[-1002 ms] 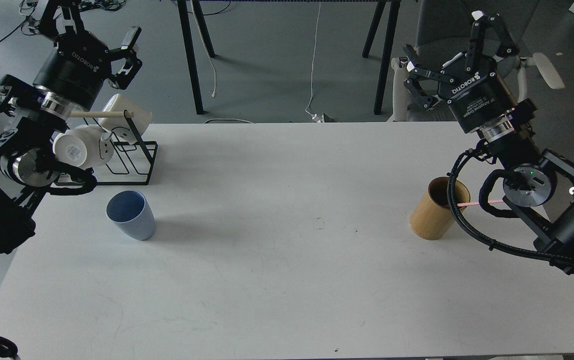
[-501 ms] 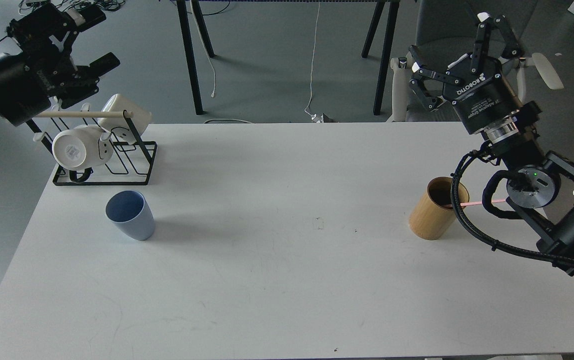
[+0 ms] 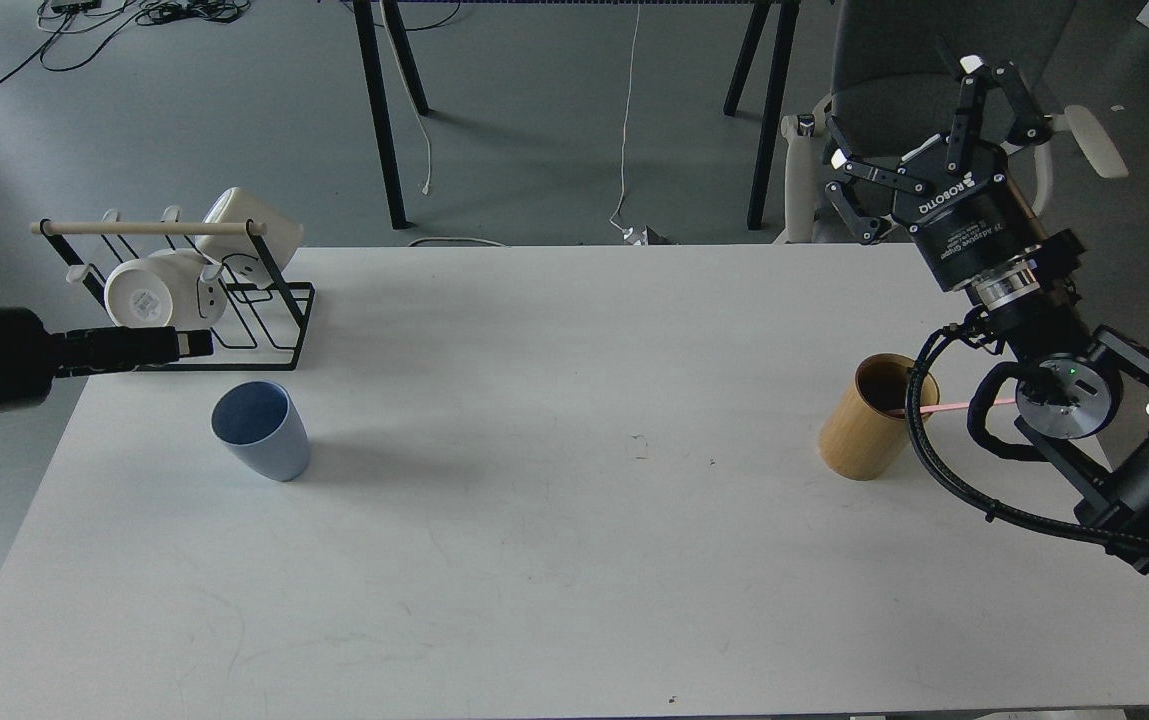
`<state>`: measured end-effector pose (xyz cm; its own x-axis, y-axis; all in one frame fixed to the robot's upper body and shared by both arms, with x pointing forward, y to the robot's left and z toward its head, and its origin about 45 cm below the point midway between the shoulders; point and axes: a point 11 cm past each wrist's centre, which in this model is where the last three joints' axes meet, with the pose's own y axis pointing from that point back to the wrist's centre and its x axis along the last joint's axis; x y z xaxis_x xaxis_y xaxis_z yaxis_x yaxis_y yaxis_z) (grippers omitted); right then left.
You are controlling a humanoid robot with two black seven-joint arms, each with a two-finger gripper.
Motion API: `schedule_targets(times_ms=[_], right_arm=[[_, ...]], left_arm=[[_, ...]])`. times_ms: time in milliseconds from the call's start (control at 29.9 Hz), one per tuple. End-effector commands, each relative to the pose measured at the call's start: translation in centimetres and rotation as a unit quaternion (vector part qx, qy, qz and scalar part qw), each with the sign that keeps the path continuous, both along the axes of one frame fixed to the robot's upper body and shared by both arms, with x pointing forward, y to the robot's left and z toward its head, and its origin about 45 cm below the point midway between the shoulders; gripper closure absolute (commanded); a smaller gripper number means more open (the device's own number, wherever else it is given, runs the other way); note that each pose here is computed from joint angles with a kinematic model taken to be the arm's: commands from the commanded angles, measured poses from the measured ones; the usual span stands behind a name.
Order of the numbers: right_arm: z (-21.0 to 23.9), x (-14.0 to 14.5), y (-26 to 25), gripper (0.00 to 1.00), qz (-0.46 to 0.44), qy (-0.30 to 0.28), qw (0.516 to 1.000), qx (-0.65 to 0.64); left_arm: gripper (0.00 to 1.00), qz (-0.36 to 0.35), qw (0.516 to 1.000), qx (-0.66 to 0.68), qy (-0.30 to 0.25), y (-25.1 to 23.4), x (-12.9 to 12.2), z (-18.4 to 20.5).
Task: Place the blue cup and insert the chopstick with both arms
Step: 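Lower the left gripper beside the blue cup and close on it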
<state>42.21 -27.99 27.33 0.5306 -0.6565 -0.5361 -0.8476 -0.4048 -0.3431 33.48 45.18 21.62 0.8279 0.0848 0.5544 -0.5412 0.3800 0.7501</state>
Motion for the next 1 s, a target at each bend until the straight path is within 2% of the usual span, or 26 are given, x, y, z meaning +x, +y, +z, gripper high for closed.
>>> schedule_targets(times_ms=[0, 267, 635, 835, 969], right_arm=[[-0.2, -0.1, -0.1, 0.05, -0.001, 0.002, 1.000, 0.000], [-1.2, -0.6, -0.6, 0.05, -0.006, 0.014, 1.000, -0.002], [-1.8, -0.9, -1.2, 0.05, -0.014, 0.020, 1.000, 0.001], [-1.7, -0.9, -1.2, 0.05, -0.015, 0.020, 1.000, 0.001], [-1.9, -0.9, -1.3, 0.05, -0.015, 0.021, 1.000, 0.001]], left_arm=[[0.01, 0.001, 0.999, 0.031, 0.010, 0.7, 0.5, -2.0], [0.01, -0.002, 0.999, 0.040, 0.027, -0.5, 1.2, -5.1], [0.04, -0.002, 0.999, 0.037, 0.015, -1.2, 2.0, -5.5], [0.21, -0.002, 0.999, 0.037, 0.013, -1.2, 2.0, -5.5], [0.27, -0.002, 0.999, 0.035, 0.015, -1.2, 1.9, -5.7]])
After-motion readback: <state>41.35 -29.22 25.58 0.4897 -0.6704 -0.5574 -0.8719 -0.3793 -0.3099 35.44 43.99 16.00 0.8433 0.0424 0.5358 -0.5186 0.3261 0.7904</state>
